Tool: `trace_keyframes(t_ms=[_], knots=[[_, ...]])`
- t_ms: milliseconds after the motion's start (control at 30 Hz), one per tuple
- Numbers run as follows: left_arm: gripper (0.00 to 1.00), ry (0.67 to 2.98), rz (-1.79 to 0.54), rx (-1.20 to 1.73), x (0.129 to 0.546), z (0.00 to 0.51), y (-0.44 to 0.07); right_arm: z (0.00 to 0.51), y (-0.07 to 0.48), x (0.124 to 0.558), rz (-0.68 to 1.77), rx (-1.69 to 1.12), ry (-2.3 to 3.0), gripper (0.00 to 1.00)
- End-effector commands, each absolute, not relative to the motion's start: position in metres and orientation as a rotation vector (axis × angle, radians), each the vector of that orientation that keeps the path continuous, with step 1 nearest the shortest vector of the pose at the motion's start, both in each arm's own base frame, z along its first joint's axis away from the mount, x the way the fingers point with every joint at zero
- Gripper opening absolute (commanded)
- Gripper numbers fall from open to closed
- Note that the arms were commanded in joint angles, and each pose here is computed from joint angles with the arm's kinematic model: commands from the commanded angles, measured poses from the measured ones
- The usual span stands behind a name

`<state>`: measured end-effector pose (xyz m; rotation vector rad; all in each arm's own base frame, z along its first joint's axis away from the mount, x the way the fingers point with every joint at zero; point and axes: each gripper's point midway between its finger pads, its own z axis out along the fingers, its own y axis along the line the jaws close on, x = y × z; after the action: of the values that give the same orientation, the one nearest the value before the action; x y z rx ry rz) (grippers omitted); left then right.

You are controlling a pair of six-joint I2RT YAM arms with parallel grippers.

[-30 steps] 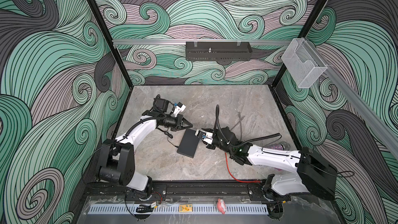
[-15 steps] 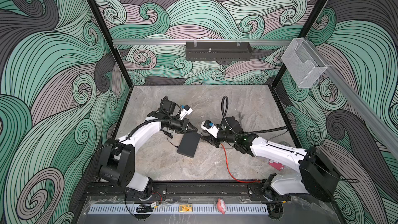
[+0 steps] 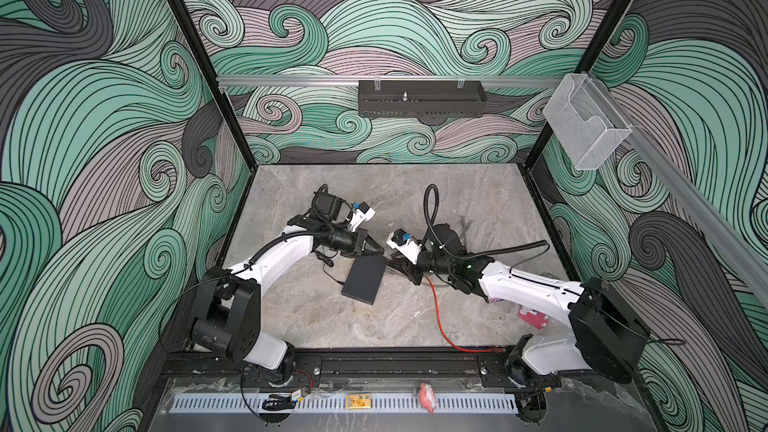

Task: Insert the plug into the switch port
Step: 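Carry the grey plug to the switch with the right gripper while the left approaches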

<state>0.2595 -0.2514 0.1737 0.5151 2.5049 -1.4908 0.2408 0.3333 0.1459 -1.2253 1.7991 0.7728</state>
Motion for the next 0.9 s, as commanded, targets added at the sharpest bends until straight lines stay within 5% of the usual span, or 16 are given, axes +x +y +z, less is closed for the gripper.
trace_keyframes(t_ms=[0,200,567,867], knots=[[0.07,2.496,-1.498,0.526,0.2614,0.1731,-0.2553,0.1595,0.3323,0.2482,0.75,-1.185,1.775,0.21],[0.07,2.498,-1.51,0.522,0.2622,0.171,-0.2571,0.1643,0.3267,0.2515,0.707,-1.162,1.766,0.33],[0.07,2.492,-1.514,0.521,0.2632,0.1727,-0.2583,0.1588,0.331,0.2455,0.751,-1.198,1.767,0.18],[0.08,2.502,-1.54,0.52,0.2618,0.1692,-0.2606,0.1575,0.3286,0.2464,0.725,-1.203,1.762,0.23]])
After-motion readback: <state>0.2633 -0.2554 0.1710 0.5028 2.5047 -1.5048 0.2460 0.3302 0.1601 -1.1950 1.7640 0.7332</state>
